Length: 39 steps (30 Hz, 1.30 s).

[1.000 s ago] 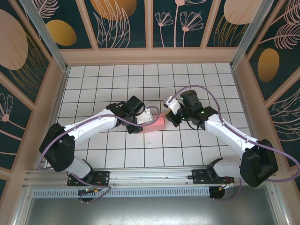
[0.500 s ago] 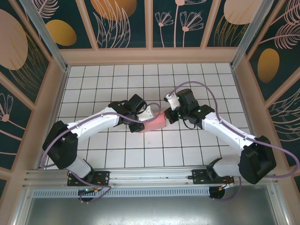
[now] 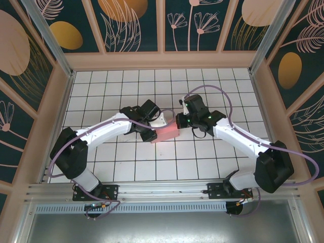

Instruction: Fold the paper box

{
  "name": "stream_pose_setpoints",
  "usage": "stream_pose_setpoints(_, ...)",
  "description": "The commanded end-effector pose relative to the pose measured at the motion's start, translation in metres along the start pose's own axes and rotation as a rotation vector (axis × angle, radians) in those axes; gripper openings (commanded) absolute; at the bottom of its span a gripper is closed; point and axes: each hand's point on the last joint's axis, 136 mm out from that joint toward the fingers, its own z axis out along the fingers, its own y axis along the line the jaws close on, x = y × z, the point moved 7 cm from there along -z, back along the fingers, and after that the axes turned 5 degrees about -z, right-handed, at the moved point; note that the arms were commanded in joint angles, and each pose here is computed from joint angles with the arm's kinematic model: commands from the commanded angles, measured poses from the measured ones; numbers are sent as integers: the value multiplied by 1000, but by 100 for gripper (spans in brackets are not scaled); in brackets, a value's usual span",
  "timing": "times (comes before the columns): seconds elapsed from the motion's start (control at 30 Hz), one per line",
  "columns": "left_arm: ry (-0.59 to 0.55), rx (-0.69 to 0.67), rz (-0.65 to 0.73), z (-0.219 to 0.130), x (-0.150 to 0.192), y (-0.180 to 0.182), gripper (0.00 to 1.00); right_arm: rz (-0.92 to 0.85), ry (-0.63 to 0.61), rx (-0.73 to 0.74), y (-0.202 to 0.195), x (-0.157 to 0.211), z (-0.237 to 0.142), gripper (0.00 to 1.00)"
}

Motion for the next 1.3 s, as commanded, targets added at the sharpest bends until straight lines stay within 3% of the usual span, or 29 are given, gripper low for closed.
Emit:
stream_pose_setpoints(0.0,21,-18,-12,12,0,4,21,57,-24,-34,12,-9,-3,0)
stream_pose_setpoints(0.37,28,-23,-22,16,-2,5,21,238,14,-49,11,-7,-4,0)
stream_pose_setpoints(0.73,38,-19,-25,17,1,5,21,79,-60,-72,2,22,-1,0)
stream_pose_setpoints(0.97,-12,-9,-45,11,-8,4,28,75,-89,-75,1,21,-1,0)
stream_pose_setpoints(1.07,-20,-19,-51,9,-10,6,40,69,-95,-77,1,20,-1,0)
stream_pose_setpoints(1.27,-81,-47,-89,-2,-19,9,48,59,-97,-62,-1,23,0,0)
